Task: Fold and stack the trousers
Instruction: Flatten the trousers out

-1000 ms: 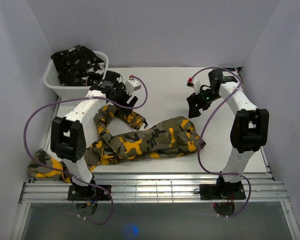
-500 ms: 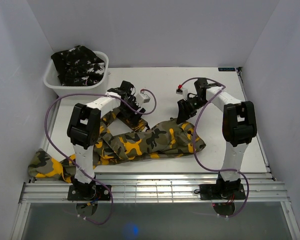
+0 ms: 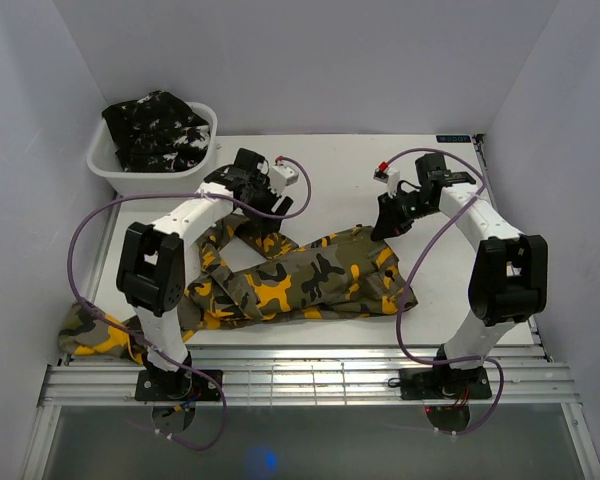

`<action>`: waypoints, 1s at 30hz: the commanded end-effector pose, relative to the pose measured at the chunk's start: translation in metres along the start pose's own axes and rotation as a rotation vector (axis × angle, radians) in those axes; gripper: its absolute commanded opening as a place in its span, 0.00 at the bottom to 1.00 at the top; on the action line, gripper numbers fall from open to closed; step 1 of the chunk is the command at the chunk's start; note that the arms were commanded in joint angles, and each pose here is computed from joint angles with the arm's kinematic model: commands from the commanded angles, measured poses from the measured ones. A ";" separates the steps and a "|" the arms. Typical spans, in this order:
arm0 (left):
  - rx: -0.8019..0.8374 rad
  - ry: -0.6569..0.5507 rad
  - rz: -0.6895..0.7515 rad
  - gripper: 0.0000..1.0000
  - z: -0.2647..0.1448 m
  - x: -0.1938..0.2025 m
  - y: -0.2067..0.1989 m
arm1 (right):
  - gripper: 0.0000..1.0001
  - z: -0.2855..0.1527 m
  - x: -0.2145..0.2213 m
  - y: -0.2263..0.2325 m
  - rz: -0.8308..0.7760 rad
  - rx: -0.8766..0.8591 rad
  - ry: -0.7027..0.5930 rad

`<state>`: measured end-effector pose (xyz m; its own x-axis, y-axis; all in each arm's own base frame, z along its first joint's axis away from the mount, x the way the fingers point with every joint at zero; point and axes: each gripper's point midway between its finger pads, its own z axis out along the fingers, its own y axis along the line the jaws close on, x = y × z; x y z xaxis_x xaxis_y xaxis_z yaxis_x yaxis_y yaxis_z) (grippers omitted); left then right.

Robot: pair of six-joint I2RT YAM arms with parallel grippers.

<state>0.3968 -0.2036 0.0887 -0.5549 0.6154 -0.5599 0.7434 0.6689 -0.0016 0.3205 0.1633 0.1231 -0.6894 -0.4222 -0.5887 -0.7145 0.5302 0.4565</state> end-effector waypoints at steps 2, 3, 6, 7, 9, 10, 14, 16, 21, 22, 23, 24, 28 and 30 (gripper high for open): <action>0.061 -0.082 0.015 0.84 -0.039 -0.029 -0.035 | 0.08 -0.022 -0.013 -0.008 -0.059 0.062 -0.067; 0.076 -0.070 0.024 0.83 -0.037 -0.025 -0.044 | 0.08 -0.022 -0.012 -0.008 -0.063 0.064 -0.066; 0.094 -0.025 0.047 0.83 -0.015 -0.009 -0.071 | 0.08 -0.022 -0.008 -0.008 -0.064 0.064 -0.061; 0.090 -0.028 0.047 0.83 -0.008 -0.010 -0.073 | 0.08 -0.021 -0.005 -0.007 -0.061 0.061 -0.056; 0.077 -0.011 0.034 0.82 0.006 -0.007 -0.076 | 0.08 -0.022 -0.002 -0.005 -0.066 0.057 -0.051; 0.052 0.010 0.012 0.81 0.020 -0.003 -0.072 | 0.08 -0.022 0.002 -0.004 -0.072 0.055 -0.044; -0.031 0.048 -0.018 0.74 0.046 0.003 -0.061 | 0.08 -0.023 0.014 0.001 -0.082 0.055 -0.024; -0.066 0.076 -0.014 0.69 0.055 0.011 -0.057 | 0.08 -0.025 0.018 0.002 -0.103 0.066 -0.021; -0.131 0.115 -0.035 0.57 0.060 0.028 -0.052 | 0.08 -0.033 0.034 -0.003 -0.111 0.113 -0.006; -0.134 0.126 -0.038 0.50 0.059 0.034 -0.053 | 0.08 -0.036 0.035 -0.004 -0.115 0.125 -0.012; -0.148 0.108 -0.043 0.47 0.053 0.030 -0.051 | 0.08 -0.039 0.036 -0.006 -0.118 0.135 -0.012; -0.153 0.100 -0.045 0.44 0.049 0.029 -0.050 | 0.08 -0.041 0.041 -0.008 -0.110 0.147 -0.008; -0.177 0.038 -0.068 0.32 0.019 0.014 -0.042 | 0.08 -0.064 0.052 -0.025 -0.087 0.222 -0.030; -0.159 -0.018 -0.085 0.62 0.000 0.001 -0.039 | 0.08 -0.067 0.059 -0.027 -0.089 0.225 -0.024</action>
<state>0.3535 -0.2659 0.0475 -0.5903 0.6039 -0.5356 0.7062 0.7078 0.0198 0.2947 0.1004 0.1184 -0.6333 -0.4317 -0.6424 -0.7311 0.6059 0.3136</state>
